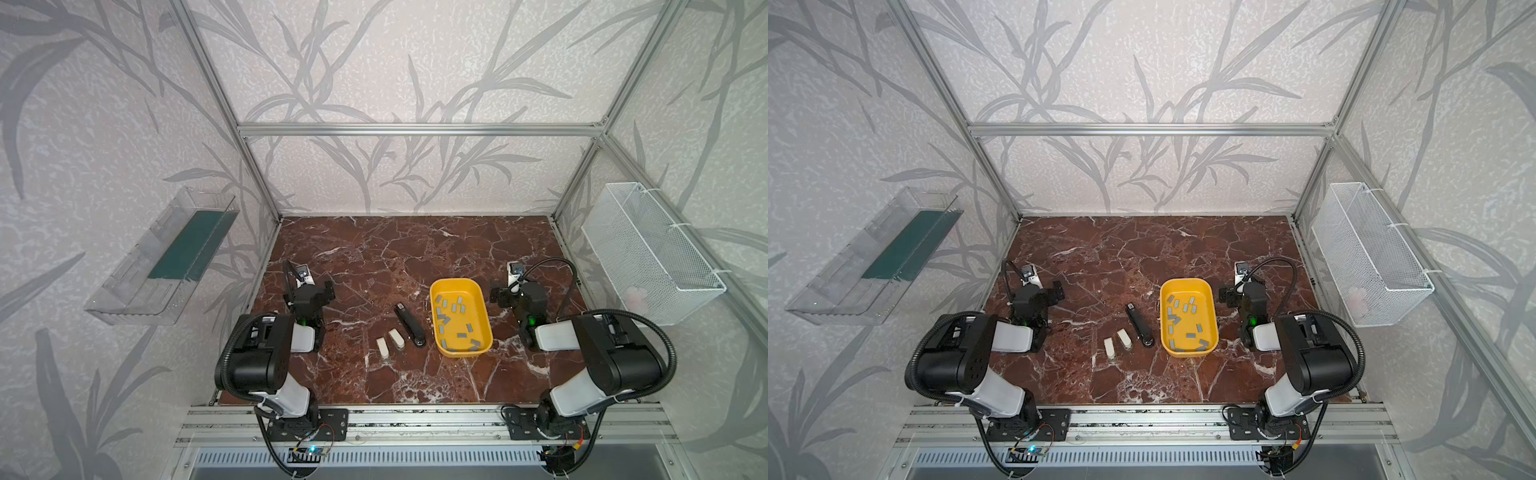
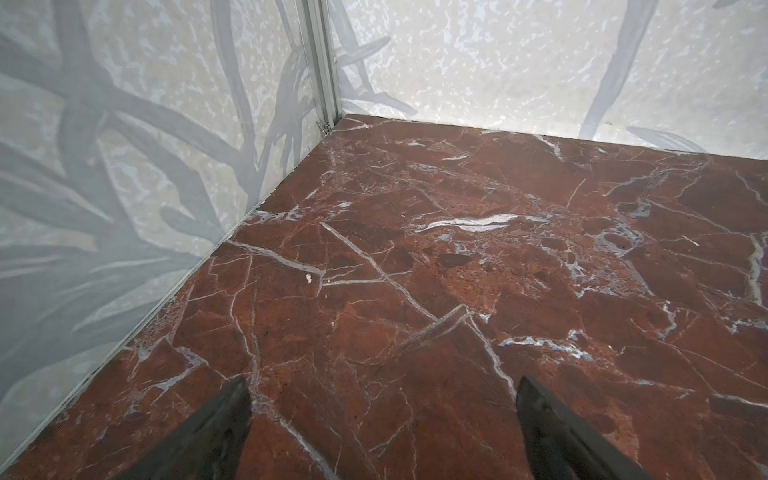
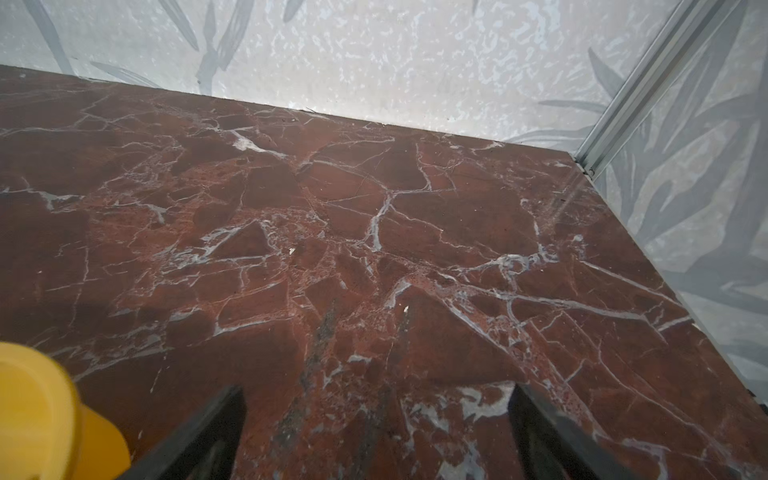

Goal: Load the staples into the stapler

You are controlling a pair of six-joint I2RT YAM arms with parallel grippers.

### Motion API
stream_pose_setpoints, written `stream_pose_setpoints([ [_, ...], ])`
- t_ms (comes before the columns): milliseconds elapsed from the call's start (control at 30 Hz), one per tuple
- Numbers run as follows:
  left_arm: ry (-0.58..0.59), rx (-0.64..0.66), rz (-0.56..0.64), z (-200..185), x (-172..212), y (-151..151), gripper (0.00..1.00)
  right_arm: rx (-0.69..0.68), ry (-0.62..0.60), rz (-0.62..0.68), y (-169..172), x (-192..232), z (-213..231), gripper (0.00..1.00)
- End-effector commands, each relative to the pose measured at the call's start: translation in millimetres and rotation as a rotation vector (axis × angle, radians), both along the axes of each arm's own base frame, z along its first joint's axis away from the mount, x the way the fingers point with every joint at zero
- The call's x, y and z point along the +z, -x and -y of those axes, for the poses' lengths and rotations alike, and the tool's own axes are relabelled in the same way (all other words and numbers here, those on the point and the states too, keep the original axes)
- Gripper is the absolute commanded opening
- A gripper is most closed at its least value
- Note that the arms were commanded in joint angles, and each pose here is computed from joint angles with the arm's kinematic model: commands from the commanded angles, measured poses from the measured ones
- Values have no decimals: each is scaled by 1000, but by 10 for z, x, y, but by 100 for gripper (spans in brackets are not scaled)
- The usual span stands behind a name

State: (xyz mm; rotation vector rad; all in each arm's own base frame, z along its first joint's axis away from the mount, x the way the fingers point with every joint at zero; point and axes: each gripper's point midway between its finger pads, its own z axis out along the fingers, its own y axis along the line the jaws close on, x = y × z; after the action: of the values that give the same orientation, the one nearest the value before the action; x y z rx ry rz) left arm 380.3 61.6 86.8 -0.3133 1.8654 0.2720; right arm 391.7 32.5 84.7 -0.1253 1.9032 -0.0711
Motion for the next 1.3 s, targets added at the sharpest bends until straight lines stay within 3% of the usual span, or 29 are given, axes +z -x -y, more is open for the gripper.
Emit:
stream_pose_setpoints([
  [0,-4,2,33,5,121,-55,99,0,-1,28,-58,87,1,99],
  [1267,-4,2,33,4,122,-56,100,-1,7,37,-49,97,-10,99],
])
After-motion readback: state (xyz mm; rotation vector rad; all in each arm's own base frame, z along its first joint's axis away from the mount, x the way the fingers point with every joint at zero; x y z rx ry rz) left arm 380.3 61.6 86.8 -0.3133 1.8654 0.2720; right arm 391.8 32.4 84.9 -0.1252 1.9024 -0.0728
